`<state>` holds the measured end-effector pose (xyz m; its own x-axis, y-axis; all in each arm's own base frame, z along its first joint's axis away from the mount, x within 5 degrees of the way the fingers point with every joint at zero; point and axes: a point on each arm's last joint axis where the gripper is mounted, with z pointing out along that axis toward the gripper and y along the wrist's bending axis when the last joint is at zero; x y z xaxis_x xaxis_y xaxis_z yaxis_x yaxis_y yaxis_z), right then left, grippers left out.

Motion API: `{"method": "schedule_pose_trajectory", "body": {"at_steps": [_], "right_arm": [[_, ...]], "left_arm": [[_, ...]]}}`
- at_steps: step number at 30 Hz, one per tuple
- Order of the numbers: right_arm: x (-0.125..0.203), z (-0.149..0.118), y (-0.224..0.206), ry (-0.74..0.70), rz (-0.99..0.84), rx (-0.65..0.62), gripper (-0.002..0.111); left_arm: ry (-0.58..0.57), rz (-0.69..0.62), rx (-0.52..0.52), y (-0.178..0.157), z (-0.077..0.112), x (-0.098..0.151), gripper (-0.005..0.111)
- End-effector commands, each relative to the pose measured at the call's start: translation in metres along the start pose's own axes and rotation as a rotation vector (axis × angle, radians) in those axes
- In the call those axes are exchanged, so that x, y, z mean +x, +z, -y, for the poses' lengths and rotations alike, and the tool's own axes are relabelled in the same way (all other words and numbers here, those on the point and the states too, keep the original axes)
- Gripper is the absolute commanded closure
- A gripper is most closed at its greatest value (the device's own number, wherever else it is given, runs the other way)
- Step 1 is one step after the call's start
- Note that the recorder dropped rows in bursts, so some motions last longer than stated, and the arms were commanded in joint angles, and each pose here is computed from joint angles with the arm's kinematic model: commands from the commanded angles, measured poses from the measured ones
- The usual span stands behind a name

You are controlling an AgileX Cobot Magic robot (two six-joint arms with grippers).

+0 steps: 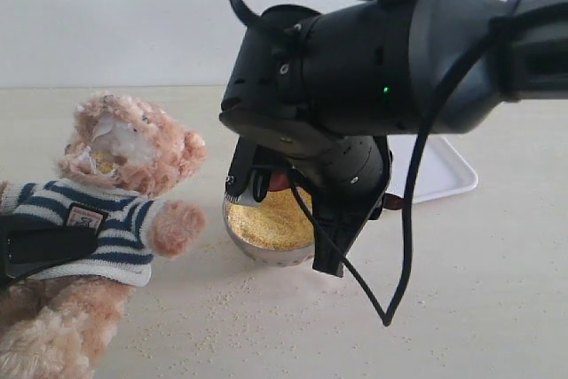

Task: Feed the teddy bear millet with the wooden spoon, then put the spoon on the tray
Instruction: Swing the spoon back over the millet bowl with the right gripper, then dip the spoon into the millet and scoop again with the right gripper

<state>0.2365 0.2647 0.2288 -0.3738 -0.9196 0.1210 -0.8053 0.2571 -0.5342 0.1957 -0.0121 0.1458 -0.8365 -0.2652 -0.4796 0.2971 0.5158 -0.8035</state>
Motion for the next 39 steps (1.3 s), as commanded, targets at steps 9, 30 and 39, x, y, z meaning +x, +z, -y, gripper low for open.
{"method": "schedule_pose_trajectory", "body": {"at_steps": [9,30,39], "right_arm": [[-0.008,-0.002,0.016,-0.108,-0.046,0.091,0.107],[-0.015,-0.011,0.033,-0.148,-0.089,0.088,0.107],[-0.021,-0.025,0.040,-0.169,-0.105,0.067,0.107]], "left_arm": [[0.011,0.018,0.029,-0.001,0.003,-0.004,0.102],[0.011,0.018,0.029,-0.001,0.003,-0.004,0.102],[0.011,0.018,0.029,-0.001,0.003,-0.004,0.102]]}}
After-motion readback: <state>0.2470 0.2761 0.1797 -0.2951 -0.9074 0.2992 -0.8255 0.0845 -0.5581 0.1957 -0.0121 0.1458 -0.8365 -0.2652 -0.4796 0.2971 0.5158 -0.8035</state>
